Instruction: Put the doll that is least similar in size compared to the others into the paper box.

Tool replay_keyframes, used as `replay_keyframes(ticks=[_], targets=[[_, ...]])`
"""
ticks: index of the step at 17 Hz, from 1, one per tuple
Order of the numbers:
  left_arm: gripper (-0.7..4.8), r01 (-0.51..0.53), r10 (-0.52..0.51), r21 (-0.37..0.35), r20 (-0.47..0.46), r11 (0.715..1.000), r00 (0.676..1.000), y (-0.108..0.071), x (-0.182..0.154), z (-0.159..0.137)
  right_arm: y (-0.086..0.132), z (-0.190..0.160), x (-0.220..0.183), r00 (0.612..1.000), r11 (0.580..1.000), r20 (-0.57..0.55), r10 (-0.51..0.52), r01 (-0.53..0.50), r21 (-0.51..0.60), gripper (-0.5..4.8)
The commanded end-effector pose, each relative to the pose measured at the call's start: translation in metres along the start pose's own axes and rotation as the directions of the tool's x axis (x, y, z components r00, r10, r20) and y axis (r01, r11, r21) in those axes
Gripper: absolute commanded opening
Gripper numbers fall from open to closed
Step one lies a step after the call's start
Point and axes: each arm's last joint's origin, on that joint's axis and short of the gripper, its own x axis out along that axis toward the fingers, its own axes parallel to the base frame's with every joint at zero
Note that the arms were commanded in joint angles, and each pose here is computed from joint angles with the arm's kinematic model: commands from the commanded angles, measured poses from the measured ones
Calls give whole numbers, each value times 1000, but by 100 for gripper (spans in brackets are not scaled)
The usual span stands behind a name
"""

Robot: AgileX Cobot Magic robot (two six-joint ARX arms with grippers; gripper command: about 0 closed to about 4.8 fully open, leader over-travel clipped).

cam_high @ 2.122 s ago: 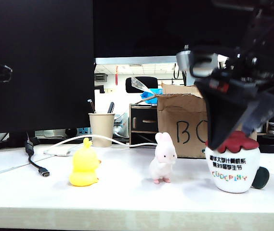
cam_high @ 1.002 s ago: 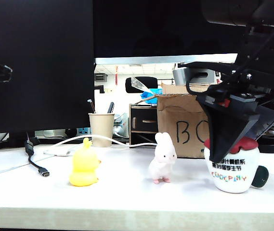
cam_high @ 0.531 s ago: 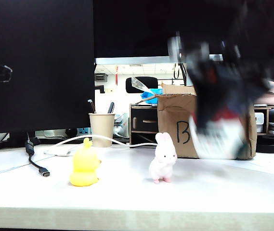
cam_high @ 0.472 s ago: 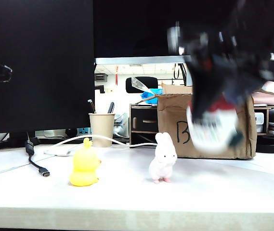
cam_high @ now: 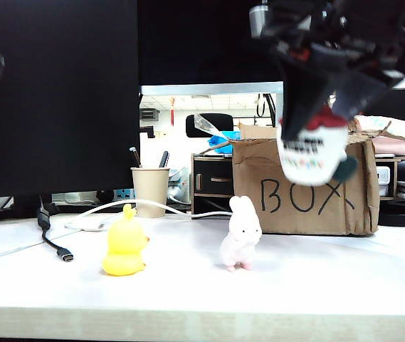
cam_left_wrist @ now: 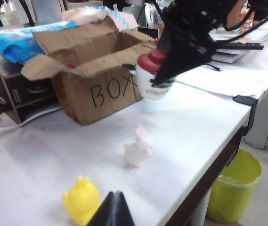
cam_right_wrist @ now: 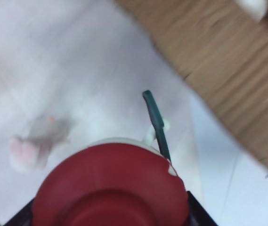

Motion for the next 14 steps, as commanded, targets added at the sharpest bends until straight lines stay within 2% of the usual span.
replay_keyframes(ticks=[1, 6, 11, 14], targets=[[-5, -4, 4, 4, 32, 1000, 999, 1, -3, 10, -3, 15, -13, 996, 999, 84, -35, 34, 13, -6], [-5, -13, 12, 5, 42, 1000, 999, 1, -11, 25, -12, 49, -48, 965, 991, 227, -130, 121, 52, -6], [-5, -26, 24, 15, 121, 1000, 992, 2, -22, 50, -19, 65, -65, 921, 972, 312, -233, 208, 112, -6], [-5, -33, 29, 21, 172, 999, 985, 2, -30, 65, -27, 71, -63, 895, 963, 358, -265, 223, 154, -6]])
